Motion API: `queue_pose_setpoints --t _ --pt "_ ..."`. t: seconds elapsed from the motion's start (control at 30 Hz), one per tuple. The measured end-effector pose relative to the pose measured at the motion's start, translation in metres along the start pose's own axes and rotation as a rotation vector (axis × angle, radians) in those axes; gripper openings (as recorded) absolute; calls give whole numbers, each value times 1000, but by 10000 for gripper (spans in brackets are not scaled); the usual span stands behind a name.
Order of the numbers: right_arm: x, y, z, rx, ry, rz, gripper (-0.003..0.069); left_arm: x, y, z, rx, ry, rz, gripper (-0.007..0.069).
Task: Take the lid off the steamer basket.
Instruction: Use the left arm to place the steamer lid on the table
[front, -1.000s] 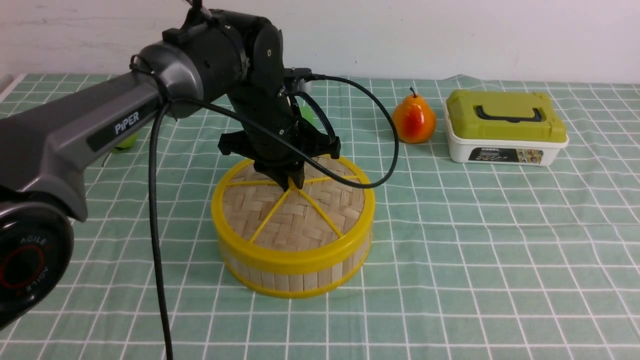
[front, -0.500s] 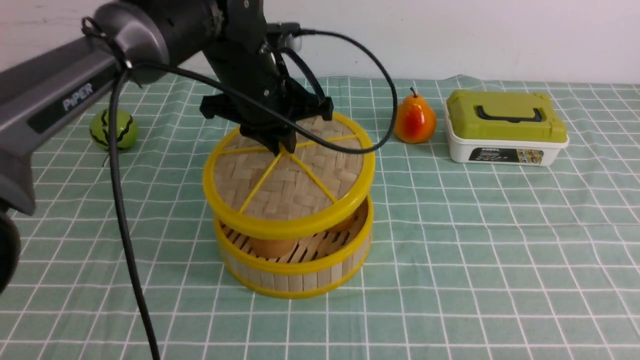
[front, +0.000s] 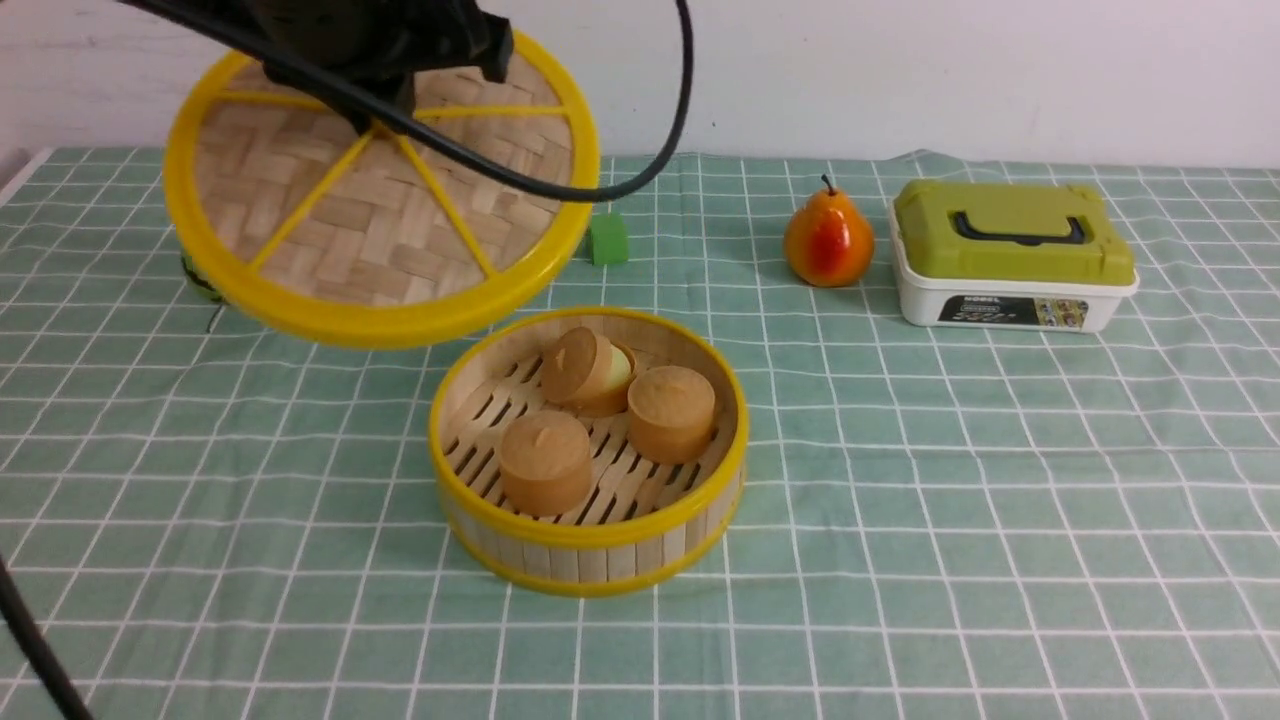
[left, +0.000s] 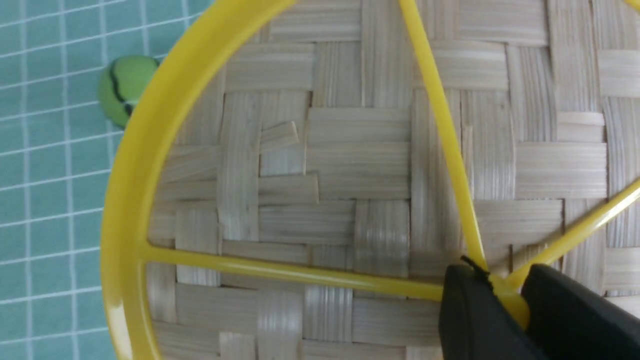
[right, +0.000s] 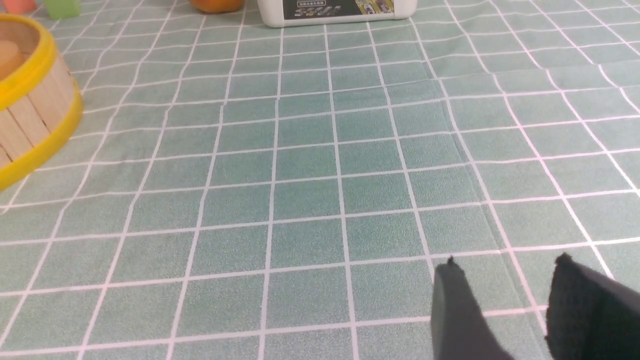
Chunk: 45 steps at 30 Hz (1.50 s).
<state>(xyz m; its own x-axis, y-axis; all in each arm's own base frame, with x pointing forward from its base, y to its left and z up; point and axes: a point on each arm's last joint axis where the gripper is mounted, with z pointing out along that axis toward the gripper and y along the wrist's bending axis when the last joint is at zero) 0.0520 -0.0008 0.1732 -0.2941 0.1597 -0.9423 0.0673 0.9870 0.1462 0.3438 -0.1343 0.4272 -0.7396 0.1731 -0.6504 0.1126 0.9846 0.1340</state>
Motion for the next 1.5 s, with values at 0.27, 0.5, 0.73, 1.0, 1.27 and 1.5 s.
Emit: queue_pose_setpoints --t 0.27,0.5,0.73,1.0,1.27,1.5 --pt "0 0 0 0 0 0 242 62 5 27 -69 215 -14 112" --pt "0 0 0 0 0 0 242 130 43 86 -158 488 -104 112" --pt "0 0 0 0 0 0 242 145 88 106 -104 493 -370 112" --pt "0 0 0 0 0 0 242 138 85 129 -41 395 -424 112" --pt "0 0 0 0 0 0 242 145 78 171 -14 410 -446 112" --pt "0 0 0 0 0 0 242 143 77 177 -10 376 -443 115"
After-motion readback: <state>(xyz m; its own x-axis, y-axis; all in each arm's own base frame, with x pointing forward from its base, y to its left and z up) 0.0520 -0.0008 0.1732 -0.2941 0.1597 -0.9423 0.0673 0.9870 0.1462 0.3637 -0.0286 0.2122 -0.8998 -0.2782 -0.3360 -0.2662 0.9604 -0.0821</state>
